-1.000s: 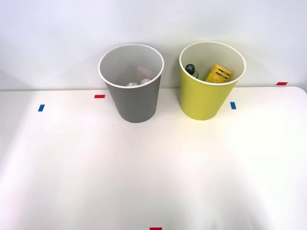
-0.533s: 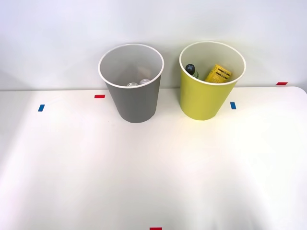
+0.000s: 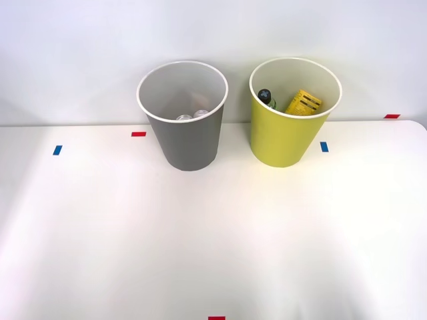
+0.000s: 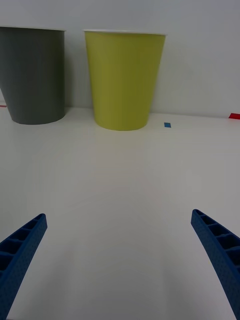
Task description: Put cans in the gray bin, plastic bottles in the light green bin
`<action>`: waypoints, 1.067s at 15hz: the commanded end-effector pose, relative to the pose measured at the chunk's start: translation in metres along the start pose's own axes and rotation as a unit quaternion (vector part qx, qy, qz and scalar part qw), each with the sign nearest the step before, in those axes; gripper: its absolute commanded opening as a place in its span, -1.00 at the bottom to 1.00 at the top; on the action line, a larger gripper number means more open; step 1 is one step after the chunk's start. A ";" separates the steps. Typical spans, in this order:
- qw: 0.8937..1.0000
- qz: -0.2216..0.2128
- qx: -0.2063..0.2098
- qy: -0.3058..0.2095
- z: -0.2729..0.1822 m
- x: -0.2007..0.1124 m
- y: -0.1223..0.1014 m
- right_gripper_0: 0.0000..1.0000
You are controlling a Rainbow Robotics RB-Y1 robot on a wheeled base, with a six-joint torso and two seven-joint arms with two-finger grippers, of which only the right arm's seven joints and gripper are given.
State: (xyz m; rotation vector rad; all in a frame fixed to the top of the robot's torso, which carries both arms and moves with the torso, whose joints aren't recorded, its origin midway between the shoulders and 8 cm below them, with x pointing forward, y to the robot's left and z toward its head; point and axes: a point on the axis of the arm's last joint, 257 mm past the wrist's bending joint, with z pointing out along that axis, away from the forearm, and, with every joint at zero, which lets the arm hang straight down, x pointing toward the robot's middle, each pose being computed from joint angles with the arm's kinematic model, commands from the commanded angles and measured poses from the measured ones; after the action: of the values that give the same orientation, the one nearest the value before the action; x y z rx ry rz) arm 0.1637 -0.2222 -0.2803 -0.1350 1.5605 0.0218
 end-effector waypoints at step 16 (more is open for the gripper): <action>1.000 0.000 0.000 0.000 0.000 0.000 0.000 1.00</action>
State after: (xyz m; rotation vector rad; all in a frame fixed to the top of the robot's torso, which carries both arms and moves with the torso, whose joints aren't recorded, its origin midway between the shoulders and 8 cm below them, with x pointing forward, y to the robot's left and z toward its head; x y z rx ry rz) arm 0.1637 -0.2222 -0.2803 -0.1350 1.5605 0.0218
